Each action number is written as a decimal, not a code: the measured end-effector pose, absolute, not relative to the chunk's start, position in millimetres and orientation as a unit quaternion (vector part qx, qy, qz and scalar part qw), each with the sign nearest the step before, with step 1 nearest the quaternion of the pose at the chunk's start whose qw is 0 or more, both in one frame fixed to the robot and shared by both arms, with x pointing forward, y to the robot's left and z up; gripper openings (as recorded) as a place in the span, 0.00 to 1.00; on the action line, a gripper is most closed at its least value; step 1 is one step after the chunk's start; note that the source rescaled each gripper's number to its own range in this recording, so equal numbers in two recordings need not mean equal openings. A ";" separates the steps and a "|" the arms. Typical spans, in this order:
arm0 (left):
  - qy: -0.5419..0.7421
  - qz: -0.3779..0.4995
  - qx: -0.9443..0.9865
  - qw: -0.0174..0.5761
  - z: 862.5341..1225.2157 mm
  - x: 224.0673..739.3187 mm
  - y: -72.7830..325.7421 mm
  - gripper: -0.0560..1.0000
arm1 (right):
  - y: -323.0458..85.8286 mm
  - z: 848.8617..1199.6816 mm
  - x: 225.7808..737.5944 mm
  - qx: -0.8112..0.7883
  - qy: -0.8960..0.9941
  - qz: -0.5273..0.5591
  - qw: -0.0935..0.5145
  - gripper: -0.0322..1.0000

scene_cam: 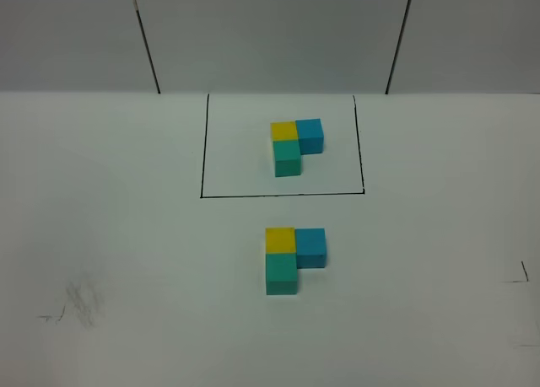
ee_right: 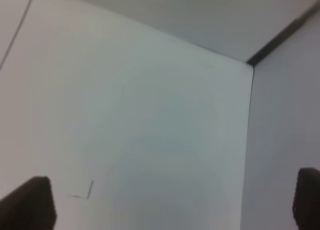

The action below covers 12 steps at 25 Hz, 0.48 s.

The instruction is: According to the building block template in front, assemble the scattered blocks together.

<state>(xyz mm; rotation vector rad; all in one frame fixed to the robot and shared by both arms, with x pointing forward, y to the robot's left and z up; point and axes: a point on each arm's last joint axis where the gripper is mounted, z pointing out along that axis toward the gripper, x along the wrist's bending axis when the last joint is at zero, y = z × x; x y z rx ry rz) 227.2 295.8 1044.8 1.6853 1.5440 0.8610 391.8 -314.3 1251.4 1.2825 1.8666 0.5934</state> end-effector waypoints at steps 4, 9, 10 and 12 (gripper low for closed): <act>0.594 0.331 0.648 0.343 1044.8 227.2 295.8 0.69 | -296.2 1239.7 337.8 0.445 0.731 0.286 0.432 0.96; 0.594 0.331 0.648 0.343 1044.8 227.2 295.8 0.69 | -291.9 1201.3 282.3 0.412 0.711 0.336 0.460 0.95; 0.594 0.331 0.648 0.343 1044.8 227.2 295.8 0.69 | -292.3 1191.8 272.7 0.412 0.707 0.343 0.461 0.95; 0.594 0.331 0.648 0.343 1044.8 227.2 295.8 0.69 | -294.1 1174.4 257.6 0.416 0.699 0.350 0.465 0.95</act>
